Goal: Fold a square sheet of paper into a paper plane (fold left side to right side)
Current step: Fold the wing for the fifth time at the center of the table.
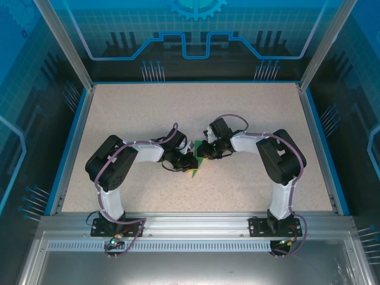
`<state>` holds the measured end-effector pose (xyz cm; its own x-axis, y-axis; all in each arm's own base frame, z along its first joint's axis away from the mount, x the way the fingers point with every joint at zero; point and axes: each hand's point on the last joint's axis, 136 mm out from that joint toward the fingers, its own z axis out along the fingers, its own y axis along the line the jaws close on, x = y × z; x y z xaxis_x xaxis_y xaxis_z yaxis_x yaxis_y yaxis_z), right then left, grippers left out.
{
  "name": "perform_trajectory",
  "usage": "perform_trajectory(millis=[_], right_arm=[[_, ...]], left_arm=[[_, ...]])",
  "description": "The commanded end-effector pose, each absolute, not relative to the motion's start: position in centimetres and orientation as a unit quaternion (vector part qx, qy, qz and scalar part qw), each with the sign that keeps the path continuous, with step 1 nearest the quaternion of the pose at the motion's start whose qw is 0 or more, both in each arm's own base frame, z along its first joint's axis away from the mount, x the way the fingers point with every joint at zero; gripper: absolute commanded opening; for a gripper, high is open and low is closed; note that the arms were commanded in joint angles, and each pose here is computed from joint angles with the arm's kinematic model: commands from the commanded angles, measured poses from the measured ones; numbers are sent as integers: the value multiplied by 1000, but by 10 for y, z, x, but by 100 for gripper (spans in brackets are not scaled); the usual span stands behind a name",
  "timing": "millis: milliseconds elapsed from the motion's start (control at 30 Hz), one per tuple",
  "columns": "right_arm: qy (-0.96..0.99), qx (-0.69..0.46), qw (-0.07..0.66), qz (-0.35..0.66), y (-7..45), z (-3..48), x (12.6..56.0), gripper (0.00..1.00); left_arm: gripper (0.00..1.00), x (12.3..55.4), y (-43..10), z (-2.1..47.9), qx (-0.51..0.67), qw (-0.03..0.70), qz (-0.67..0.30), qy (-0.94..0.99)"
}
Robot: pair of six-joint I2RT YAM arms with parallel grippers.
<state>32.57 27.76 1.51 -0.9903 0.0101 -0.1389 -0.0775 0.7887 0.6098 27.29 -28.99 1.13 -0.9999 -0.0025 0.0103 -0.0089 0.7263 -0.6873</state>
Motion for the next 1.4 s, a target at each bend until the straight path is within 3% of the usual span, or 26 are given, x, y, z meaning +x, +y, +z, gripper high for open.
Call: perform_trajectory(millis=[0,1067,1367], right_arm=[[956,-8,87,279,254,2,345,18],[958,48,108,262,190,-1,419,18],[944,36,169,282,184,60,425,18]], left_arm=[[15,229,-262,-38,26,82,282,-955],[15,226,-260,-40,28,85,281,-955],[15,232,-264,-33,29,72,290,-954]])
